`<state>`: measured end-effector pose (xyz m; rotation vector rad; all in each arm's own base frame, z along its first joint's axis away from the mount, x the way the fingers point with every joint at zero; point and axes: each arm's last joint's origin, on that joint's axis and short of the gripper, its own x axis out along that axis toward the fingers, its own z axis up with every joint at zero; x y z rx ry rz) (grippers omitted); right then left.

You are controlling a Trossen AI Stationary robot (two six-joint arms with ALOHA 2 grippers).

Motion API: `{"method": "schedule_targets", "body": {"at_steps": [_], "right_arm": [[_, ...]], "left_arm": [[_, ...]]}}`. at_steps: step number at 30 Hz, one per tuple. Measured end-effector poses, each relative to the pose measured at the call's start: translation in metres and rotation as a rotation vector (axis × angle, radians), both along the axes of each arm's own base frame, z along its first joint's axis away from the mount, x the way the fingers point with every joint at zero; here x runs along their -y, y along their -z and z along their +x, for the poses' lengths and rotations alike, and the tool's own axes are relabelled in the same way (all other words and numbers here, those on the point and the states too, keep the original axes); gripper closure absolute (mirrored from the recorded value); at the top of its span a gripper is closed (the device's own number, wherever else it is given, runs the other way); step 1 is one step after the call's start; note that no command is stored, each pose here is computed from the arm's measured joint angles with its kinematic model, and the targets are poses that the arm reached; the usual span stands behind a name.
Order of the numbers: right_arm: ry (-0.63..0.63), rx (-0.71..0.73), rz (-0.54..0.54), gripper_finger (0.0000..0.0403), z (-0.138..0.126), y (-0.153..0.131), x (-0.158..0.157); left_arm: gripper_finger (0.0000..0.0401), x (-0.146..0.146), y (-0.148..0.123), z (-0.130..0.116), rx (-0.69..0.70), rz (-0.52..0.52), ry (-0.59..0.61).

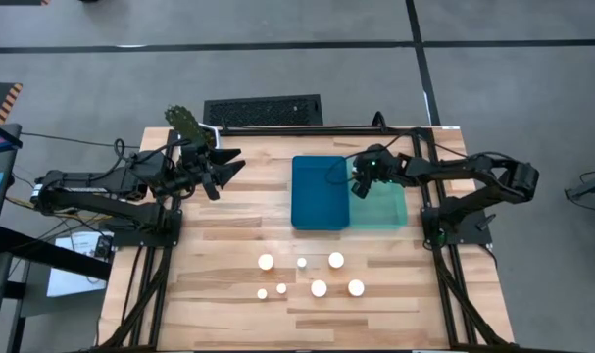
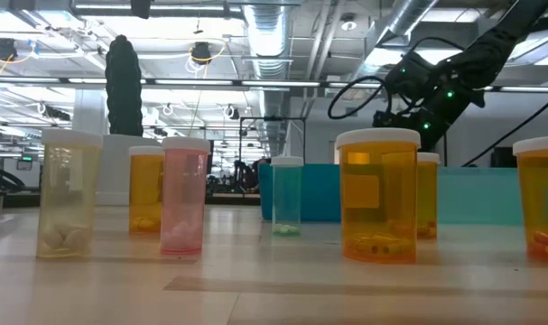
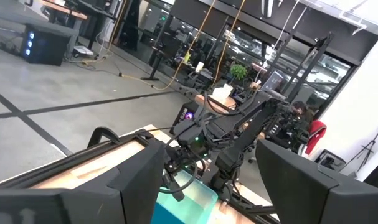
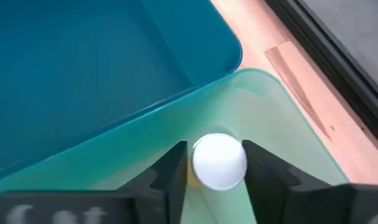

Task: Pick and place medicine bottles into bin by pill shape (circle, oval)
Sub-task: Put the small orange pill bottle into the green bin, then put the large orange pill bottle into the blue bin

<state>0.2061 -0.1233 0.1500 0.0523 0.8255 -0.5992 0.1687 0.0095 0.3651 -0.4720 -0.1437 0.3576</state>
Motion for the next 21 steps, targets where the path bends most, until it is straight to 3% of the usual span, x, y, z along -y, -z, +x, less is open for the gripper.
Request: {"method": "schedule_targets", "body": {"at_steps": [8,16,21], "right_arm": [[0.021,0.032,0.006,0.016,-0.001,-0.004,-0.001],[0.035,0.151,-0.057,0.0161,-0.016,-0.041,-0.007],[-0.004,0.244,-0.053,0.0162,-0.03,-0.086,-0.027]], "left_arm": [[0.0154,0.0,0.0,0.0,0.0,0.0,0.0],[0.0154,0.0,0.0,0.0,0.0,0.0,0.0],[0.0154,0.0,0.0,0.0,-0.005,0.012,0.0]]}}
